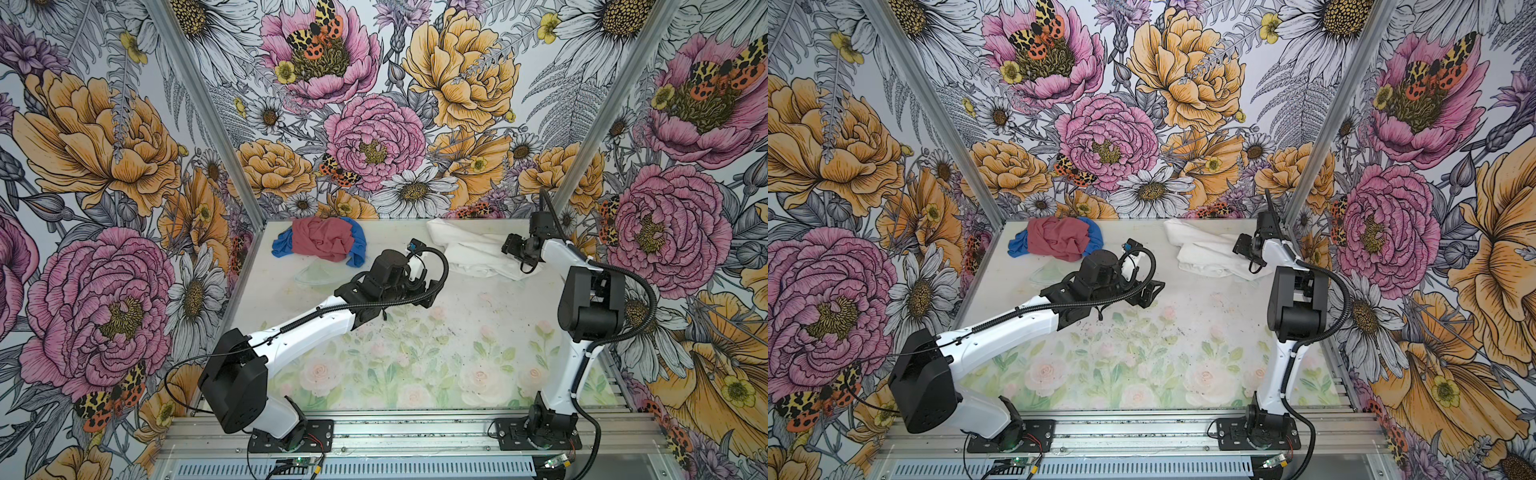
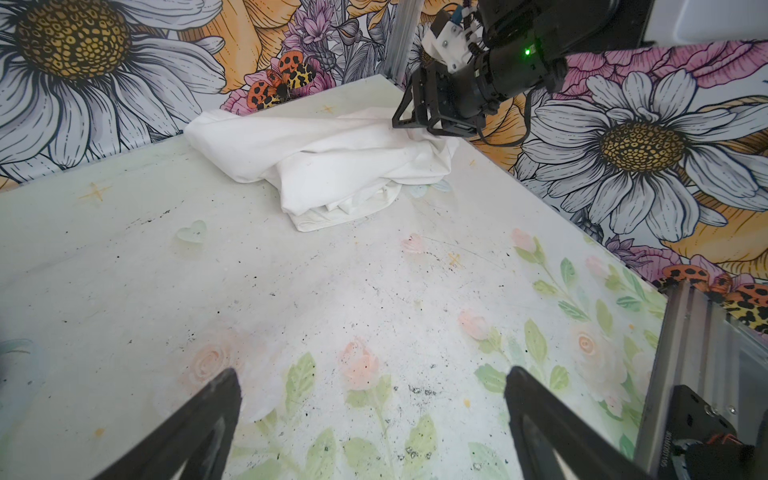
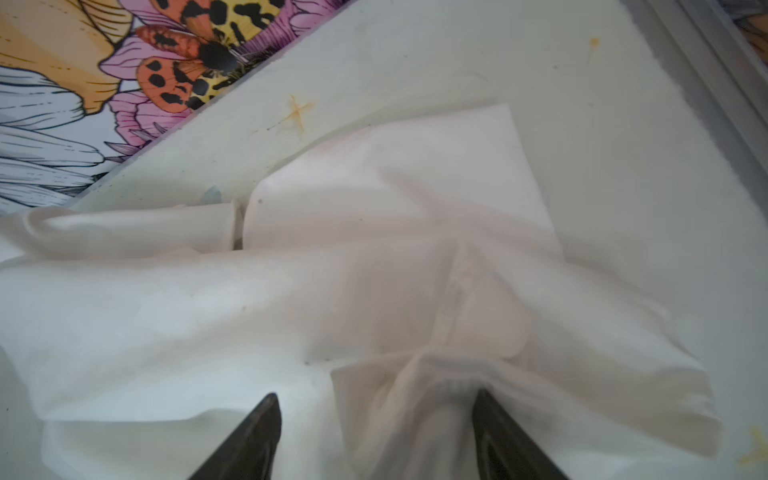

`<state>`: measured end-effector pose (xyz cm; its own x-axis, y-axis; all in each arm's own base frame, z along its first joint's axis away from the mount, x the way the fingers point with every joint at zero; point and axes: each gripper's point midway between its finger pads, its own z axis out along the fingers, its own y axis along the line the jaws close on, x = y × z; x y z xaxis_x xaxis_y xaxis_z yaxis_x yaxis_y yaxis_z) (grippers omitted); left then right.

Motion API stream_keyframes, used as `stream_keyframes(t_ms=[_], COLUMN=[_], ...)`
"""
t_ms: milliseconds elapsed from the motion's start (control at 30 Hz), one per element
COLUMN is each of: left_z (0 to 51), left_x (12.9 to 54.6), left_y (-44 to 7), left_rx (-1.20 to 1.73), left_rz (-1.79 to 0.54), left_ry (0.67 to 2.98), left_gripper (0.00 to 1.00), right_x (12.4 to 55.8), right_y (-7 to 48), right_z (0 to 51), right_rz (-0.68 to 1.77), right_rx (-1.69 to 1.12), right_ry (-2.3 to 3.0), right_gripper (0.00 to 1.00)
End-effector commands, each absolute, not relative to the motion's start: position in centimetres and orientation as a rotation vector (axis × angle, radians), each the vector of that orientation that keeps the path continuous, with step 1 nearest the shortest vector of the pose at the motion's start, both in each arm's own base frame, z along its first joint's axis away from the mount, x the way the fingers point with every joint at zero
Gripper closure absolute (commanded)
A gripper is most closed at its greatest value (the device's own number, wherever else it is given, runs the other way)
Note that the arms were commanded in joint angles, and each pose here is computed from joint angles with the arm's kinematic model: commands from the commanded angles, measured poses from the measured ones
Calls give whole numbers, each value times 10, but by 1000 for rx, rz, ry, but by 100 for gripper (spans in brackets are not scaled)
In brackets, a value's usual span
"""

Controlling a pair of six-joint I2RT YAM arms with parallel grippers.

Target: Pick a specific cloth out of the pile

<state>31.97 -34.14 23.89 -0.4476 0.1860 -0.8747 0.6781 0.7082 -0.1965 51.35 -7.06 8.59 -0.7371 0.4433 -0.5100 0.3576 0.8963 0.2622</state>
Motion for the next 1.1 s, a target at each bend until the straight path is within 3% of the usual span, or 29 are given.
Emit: stream_keyframes(t_ms=[0,233,500,733,800,833,933,1067], left_z=[246,243,243,251,252,251,250,252], left_x=[322,321,318,317,317,317,318,317], left_y=[-348,-360,-350,-339,-339,-338,-336,-329], left_rx=[670,692,666,645,648,651,647,634], left_rz=[-691,-716,-692,-668,-669,-668,-663,-654], left_ry=[1977,1980,1985,1973,1969,1971,1975,1970], left_gripper=[1,1,1,1,1,1,1,1], right_x=[491,490,519,504,501,499,500,513], right_y=[-106,-133,-115,-86,-85,-85,-85,-82], right_z=[99,76,53,30,24,21,19,51], right_rz=[58,159,373,437,401,391,395,422], right_rx=[622,693,652,620,608,604,608,518], right_ry=[2454,2484,2598,2768,2798,2811,2812,2743], right_gripper=[17,11,9,19,31,44,100,100])
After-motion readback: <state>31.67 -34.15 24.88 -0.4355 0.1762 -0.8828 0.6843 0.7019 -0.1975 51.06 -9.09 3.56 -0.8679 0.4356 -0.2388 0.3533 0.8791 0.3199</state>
